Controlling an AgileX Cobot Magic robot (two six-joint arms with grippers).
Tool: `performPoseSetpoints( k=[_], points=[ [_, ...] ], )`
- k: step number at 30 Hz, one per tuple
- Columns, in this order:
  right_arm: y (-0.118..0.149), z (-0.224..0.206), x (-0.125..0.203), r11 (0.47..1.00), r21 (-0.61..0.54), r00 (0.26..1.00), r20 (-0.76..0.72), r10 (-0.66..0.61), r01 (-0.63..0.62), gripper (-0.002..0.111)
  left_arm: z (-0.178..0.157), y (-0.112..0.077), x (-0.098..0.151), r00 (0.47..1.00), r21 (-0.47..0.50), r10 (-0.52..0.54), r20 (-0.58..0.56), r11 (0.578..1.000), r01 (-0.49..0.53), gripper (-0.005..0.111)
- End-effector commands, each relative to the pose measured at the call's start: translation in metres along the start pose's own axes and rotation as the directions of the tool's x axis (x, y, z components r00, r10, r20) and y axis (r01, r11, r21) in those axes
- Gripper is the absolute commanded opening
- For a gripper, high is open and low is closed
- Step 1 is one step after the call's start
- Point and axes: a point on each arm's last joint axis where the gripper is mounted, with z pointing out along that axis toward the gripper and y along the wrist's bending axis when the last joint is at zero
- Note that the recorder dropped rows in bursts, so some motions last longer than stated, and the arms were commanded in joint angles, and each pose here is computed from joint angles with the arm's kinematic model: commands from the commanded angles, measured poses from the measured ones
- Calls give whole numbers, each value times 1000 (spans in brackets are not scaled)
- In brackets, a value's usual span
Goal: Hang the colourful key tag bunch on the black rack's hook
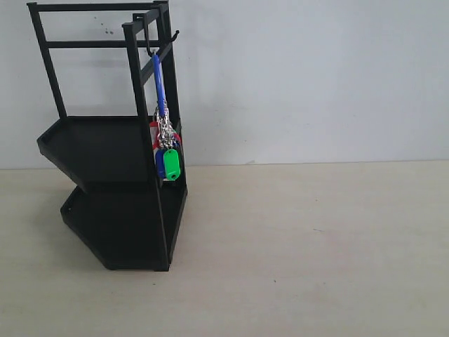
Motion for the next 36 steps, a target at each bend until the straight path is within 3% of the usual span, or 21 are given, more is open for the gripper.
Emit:
performPoseSetpoints(
  k=[1, 36],
  points=[
    [0, -1, -1, 1000, 5, 1000, 8, -7, 7, 0, 0, 0, -2, 1000, -2, -18, 19, 1000, 18, 4],
    [0, -1, 0, 1000, 2, 1000, 5, 1, -1, 0, 0, 0, -2, 1000, -2, -18, 19, 1000, 18, 4]
  ],
)
